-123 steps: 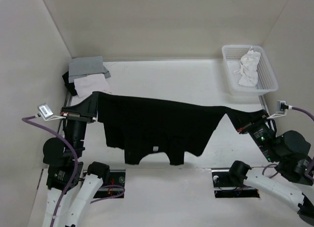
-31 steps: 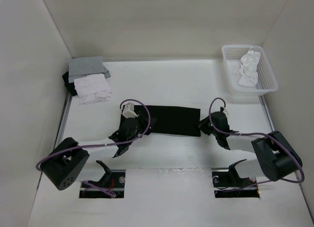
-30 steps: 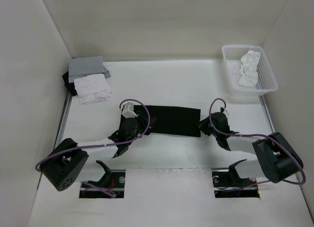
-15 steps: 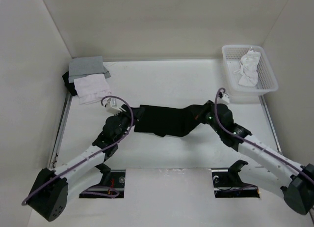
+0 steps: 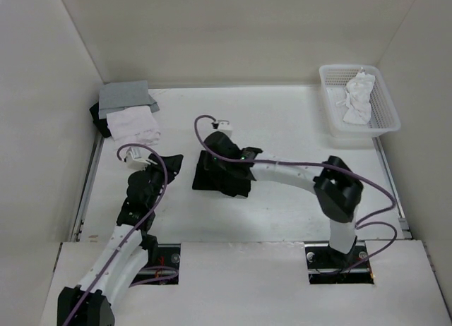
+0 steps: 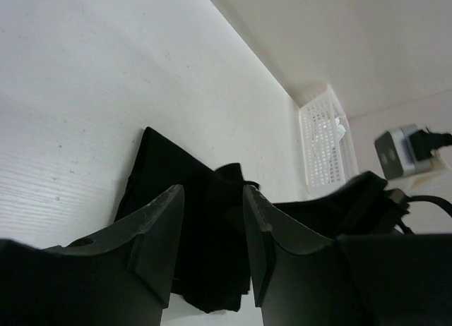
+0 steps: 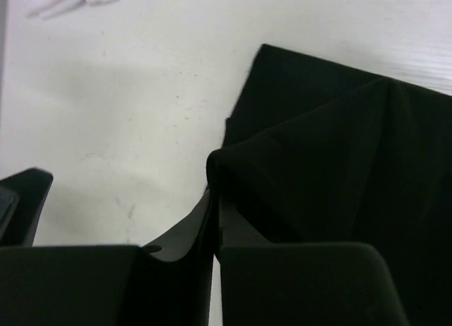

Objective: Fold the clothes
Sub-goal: Fold the tank top

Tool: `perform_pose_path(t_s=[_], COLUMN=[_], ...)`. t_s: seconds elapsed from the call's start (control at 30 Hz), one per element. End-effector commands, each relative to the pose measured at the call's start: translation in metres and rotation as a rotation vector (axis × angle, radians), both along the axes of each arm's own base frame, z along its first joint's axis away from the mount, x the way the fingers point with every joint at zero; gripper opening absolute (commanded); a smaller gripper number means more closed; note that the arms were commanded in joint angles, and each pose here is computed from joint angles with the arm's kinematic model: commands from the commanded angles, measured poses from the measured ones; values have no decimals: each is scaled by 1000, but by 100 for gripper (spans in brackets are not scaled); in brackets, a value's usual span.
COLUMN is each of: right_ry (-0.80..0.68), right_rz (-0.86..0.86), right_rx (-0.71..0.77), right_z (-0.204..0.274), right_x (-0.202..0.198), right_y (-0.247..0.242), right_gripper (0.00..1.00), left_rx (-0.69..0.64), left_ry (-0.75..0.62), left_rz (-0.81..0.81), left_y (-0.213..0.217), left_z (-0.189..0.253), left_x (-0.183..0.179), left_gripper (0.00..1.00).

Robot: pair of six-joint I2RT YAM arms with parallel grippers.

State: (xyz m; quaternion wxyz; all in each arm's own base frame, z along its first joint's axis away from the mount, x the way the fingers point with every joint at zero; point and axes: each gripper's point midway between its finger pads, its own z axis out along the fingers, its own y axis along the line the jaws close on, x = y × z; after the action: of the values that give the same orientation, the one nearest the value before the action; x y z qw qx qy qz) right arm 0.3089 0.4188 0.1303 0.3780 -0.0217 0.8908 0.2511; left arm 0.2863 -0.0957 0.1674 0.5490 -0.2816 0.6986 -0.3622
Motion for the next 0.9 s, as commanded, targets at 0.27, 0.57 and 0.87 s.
perform_pose_path(t_s=[0.27,0.57,0.87], right_ry=[-124,-42,70], right_rz=[62,62,118], right_rx=[176,158,188], right_z=[65,24,-23], right_x=[-16,-6,1], right_y=[31,-22,19], right_gripper=[59,15,42], left_rx=[-1,58,61], left_ry=[-24,5,52], left_rz=[-50,-217,-45], left_y=[-1,-74,-46], left_z=[8,-4,-42], left_x=[-2,-2,-15], left_gripper=[39,40,39])
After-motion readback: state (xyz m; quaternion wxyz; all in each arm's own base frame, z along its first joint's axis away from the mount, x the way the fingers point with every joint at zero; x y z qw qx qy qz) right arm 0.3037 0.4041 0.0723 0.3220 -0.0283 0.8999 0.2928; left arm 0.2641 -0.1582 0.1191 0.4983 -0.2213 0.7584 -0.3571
